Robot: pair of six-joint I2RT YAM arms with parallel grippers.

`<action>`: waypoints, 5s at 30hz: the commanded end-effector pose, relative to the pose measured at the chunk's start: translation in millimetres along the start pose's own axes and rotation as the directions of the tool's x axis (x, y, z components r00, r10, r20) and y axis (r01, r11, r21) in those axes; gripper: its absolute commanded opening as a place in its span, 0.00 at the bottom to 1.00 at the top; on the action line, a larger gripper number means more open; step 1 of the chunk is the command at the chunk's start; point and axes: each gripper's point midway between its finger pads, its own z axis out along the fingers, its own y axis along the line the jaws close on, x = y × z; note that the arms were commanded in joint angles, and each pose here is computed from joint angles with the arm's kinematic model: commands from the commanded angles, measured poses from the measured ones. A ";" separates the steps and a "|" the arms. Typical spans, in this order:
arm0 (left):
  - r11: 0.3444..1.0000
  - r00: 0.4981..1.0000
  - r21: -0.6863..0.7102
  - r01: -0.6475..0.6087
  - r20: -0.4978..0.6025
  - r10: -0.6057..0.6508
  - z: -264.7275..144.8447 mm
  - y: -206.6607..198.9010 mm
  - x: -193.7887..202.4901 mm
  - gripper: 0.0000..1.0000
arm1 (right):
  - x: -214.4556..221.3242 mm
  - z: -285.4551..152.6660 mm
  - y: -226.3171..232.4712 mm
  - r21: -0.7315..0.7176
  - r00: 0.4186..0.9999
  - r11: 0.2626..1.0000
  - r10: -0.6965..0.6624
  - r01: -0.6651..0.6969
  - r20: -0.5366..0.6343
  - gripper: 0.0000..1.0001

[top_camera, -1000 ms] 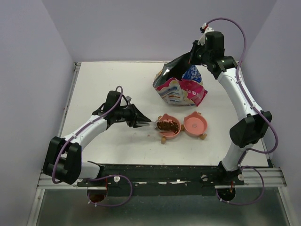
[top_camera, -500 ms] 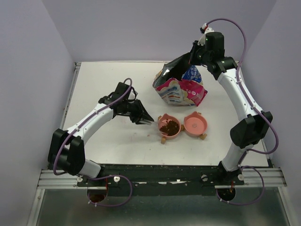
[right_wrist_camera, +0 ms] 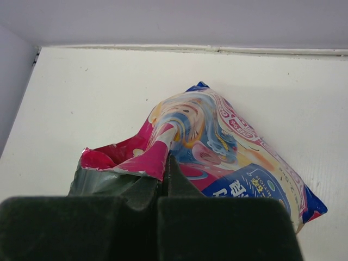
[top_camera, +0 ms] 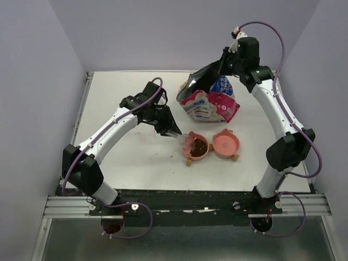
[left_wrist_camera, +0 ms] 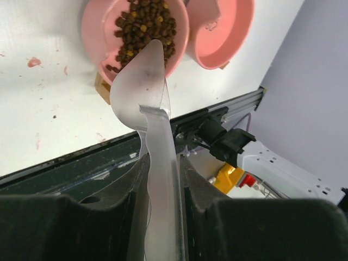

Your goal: Serve the pet food

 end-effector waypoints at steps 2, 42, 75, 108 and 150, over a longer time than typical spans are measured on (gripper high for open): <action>0.990 0.999 -0.138 -0.027 0.024 0.031 -1.0 11.7 -2.4 0.00 | -53.5 -29.8 17.3 -0.068 0.985 0.998 -0.001 0.013 0.172 0.00; 0.771 0.878 0.634 0.068 0.328 -0.347 -174.2 -107.6 -74.2 0.00 | -49.8 -50.7 40.6 -0.163 0.987 0.985 0.071 -0.047 0.142 0.00; 0.761 0.718 0.244 0.602 0.251 -0.649 -19.9 -89.6 -155.3 0.00 | -73.6 -72.9 100.0 -0.305 0.976 0.952 0.045 0.023 0.214 0.00; 0.608 0.883 0.783 0.133 0.185 -0.431 101.1 -134.8 -231.7 0.00 | -51.2 -49.7 58.2 -0.189 0.978 0.973 0.158 -0.131 0.135 0.00; 0.593 0.879 0.781 0.197 0.128 -0.460 -6.2 -121.8 -174.5 0.00 | -76.7 -38.1 -7.4 -0.101 0.970 0.984 0.162 -0.146 0.182 0.00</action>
